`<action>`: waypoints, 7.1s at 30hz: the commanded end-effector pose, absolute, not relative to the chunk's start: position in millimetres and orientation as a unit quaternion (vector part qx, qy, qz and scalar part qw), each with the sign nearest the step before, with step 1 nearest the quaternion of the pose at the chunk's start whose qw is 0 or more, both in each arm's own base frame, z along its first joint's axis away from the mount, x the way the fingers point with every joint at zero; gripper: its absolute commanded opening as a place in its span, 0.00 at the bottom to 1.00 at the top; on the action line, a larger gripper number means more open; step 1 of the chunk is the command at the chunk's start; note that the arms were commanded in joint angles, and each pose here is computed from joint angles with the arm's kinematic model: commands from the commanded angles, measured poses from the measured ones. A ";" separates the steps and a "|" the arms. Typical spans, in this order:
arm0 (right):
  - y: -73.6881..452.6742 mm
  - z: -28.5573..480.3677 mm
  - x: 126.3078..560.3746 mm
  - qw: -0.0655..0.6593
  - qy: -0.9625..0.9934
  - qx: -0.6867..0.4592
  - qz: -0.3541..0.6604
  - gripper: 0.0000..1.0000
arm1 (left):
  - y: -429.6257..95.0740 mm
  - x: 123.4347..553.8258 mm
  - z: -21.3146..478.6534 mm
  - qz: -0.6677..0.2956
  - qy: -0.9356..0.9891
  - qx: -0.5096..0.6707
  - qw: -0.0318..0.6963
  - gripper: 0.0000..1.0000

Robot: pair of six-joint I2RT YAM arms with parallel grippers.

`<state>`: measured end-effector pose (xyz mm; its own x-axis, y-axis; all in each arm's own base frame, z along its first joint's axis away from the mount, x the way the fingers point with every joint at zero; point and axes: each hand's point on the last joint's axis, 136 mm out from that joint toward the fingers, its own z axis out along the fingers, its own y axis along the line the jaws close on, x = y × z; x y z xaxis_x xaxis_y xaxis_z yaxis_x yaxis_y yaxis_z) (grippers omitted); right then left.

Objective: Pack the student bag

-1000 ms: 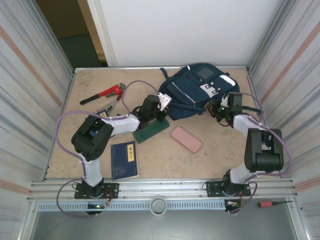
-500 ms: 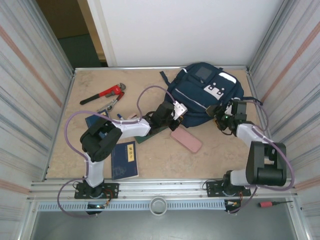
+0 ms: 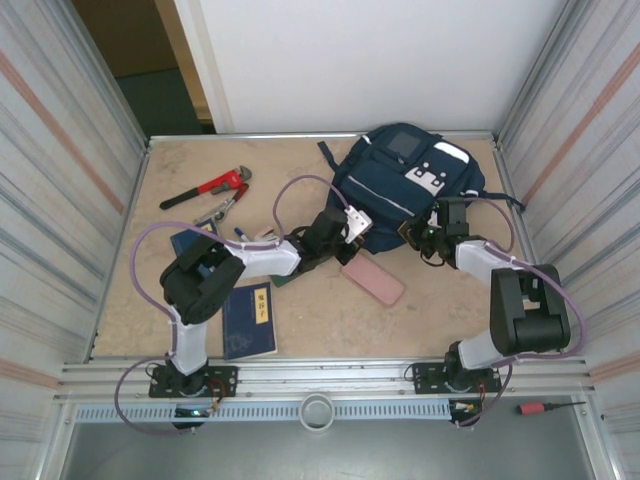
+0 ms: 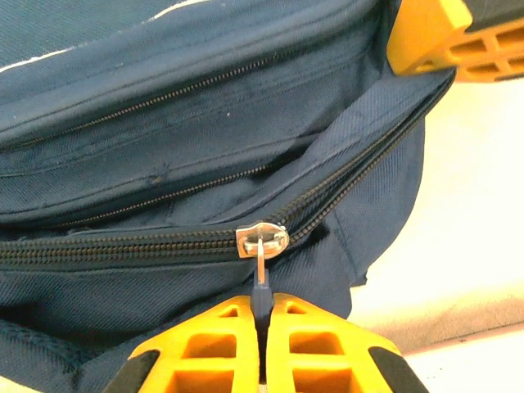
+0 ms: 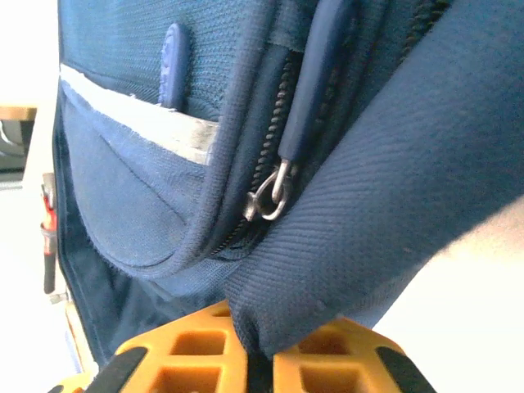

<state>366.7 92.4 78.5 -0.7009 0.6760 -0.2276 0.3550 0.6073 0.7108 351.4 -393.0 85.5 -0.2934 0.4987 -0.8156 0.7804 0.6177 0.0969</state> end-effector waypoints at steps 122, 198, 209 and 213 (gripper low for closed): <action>106.0 154.5 353.3 0.269 0.863 0.160 0.396 0.00 | -261.8 502.0 85.6 -0.082 0.866 0.229 0.436 0.00; 63.0 63.0 350.1 0.277 0.933 0.170 0.154 0.19 | -402.8 454.1 144.8 -0.318 0.871 0.207 0.312 0.00; 84.9 124.6 349.9 0.344 0.918 0.095 0.173 0.36 | -384.6 442.1 278.9 -0.484 0.788 0.192 0.327 0.00; 88.6 138.4 344.5 0.356 0.914 0.083 0.177 0.39 | -369.5 446.1 290.3 -0.496 0.786 0.177 0.325 0.00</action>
